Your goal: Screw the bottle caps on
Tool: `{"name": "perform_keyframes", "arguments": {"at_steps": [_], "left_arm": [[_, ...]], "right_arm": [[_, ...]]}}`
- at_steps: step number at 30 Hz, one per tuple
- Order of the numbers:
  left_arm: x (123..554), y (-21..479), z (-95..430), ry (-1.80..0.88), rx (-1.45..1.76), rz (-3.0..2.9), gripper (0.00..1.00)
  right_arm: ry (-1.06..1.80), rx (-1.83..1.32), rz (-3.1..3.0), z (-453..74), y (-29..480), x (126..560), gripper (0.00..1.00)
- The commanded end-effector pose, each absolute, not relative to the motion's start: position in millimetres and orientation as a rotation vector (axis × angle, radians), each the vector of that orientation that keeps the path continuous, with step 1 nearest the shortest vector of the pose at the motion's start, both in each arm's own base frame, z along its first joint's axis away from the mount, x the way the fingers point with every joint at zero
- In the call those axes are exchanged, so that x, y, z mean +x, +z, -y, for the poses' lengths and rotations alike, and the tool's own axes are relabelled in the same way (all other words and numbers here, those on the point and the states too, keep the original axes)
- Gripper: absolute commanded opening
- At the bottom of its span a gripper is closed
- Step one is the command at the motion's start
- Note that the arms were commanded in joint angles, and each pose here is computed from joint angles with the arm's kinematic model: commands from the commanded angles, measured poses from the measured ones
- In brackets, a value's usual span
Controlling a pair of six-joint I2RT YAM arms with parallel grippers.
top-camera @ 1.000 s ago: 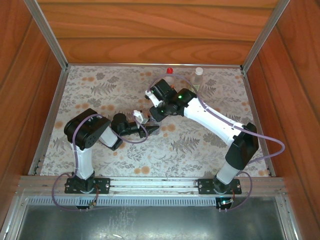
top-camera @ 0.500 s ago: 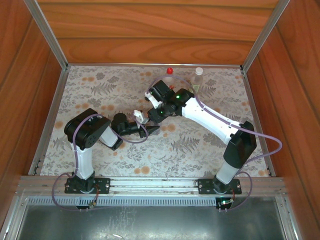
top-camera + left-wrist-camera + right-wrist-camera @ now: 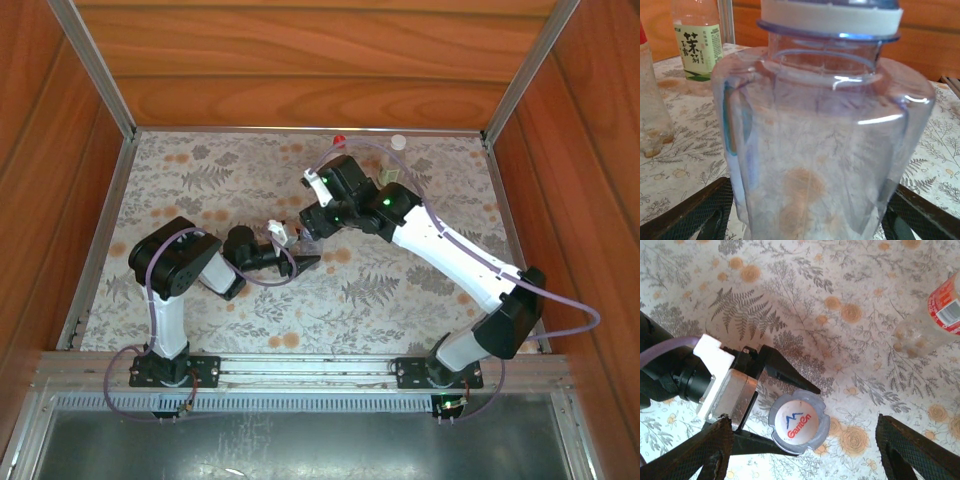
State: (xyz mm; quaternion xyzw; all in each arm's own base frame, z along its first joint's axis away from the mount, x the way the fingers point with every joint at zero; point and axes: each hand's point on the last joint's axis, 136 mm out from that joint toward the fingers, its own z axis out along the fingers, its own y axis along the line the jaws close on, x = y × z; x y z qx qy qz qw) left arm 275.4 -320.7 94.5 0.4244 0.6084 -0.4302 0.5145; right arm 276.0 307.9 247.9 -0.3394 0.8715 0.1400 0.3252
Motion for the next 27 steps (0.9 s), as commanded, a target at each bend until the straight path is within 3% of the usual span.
{"name": "perform_keyframes", "arguments": {"at_steps": [1, 6, 11, 20, 27], "left_arm": [[277.4, 95.9, 327.1, -1.052, 1.027, -1.449, 0.78], [283.5, 95.9, 330.2, -1.052, 1.022, -1.445, 0.78], [282.3, 94.6, 330.3, -1.061, 1.029, -1.445, 0.69], [277.8, 92.6, 327.6, -1.062, 1.033, -1.453, 0.63], [277.5, 91.3, 326.5, -1.054, 1.033, -1.456, 0.63]], "right_arm": [[0.373, -0.835, -2.295, -305.5, 244.0, 278.9, 0.79], [0.388, -0.794, -2.326, -300.0, 238.9, 279.8, 0.75], [0.415, -0.754, -2.349, -297.1, 237.4, 281.9, 0.68], [0.473, -0.692, -2.411, -297.9, 229.3, 291.3, 0.51], [0.495, -0.743, -2.475, -305.5, 212.9, 287.8, 0.44]]}}
